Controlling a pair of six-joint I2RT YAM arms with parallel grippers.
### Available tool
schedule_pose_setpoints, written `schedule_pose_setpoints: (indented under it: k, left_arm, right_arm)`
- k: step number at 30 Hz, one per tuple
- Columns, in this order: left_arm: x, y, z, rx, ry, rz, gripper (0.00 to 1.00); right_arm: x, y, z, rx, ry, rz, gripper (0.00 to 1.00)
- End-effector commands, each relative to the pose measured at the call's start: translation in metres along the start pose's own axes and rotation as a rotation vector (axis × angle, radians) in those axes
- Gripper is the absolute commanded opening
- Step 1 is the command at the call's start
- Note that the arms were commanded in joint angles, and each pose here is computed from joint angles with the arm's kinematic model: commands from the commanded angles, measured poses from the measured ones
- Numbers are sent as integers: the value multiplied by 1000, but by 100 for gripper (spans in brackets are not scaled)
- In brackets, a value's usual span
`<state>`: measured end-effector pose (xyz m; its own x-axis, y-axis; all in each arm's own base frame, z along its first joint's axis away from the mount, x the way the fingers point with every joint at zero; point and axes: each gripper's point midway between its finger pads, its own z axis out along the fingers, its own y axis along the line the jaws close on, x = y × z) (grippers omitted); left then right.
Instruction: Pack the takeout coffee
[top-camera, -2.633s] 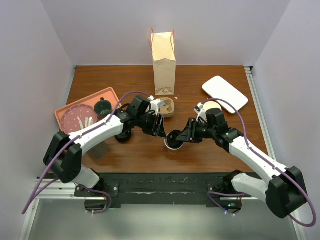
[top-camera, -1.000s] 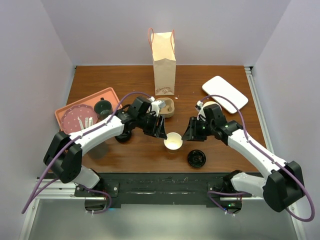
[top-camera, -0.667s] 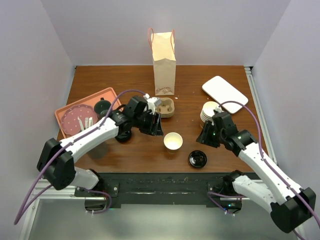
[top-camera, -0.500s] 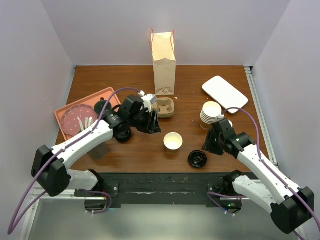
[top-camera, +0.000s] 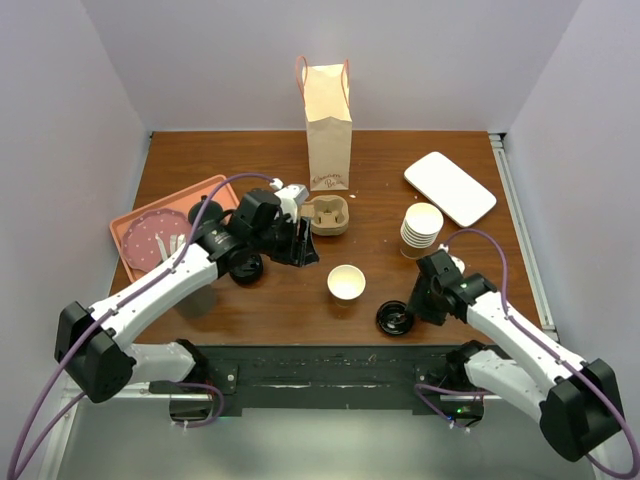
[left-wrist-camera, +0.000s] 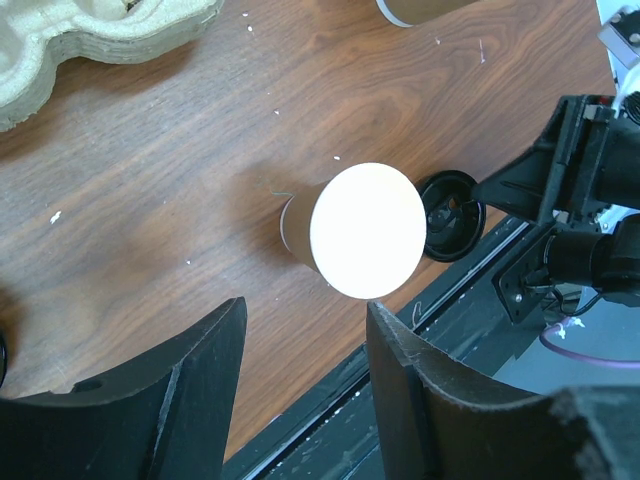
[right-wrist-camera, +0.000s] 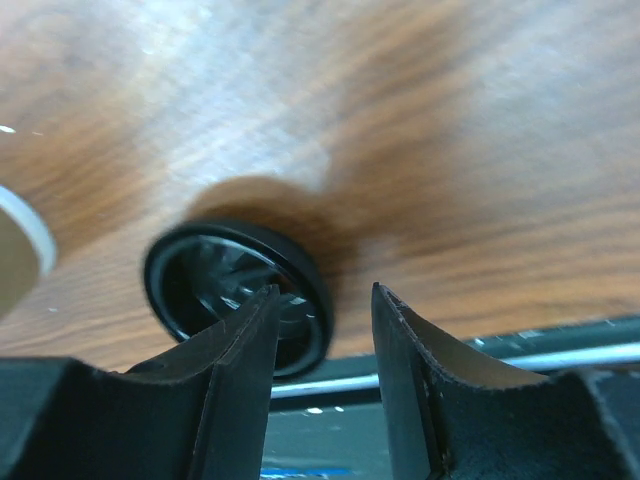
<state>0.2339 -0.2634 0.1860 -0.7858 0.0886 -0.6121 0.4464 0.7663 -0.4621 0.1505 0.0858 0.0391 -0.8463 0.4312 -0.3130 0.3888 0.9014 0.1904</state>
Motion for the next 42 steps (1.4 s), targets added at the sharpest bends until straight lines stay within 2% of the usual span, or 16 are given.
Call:
schedule_pose_setpoints:
  k: [1,5,8,11,12,16,21,24,26,31,42]
  left_arm:
    - [-17,-13,-16,31,-58,16,56]
    - [-14,-13,-16,32,-51,22,56]
    - [-14,-12,-17,32,-50,26,56]
    - [-16,-16,-17,45,-50,33,56]
    - [-18,-17,-18,52,-52,34,56]
    - [-31,-28,-23,70,-63,51,56]
    - [-50,-41,-19,85,-74,69,58]
    - [-65,-70,-16,185,-56,73,59]
    - [-68,-77,-13,211,-42,68,59]
    - [-72,-88,-14,261,-30,70,61]
    - [-45,-100,0,377,46,17,61]
  right_arm:
    - [-8,21,9,-70,-14,31,46]
    - [-5,25,14,-85,6,10,46]
    - [-2,23,17,-76,19,1,41]
    - [-9,27,14,-86,-1,-24,23]
    - [-17,35,7,-111,-26,-36,12]
    - [-45,56,-30,-175,-97,-90,1]
    - [-80,97,-91,-324,-190,-187,0]
    - [-87,132,-118,-501,-207,-250,1]
    - [-80,150,-126,-598,-169,-275,2]
    - [-86,165,-136,-650,-199,-260,2]
    - [-69,185,-137,-676,-165,-274,6]
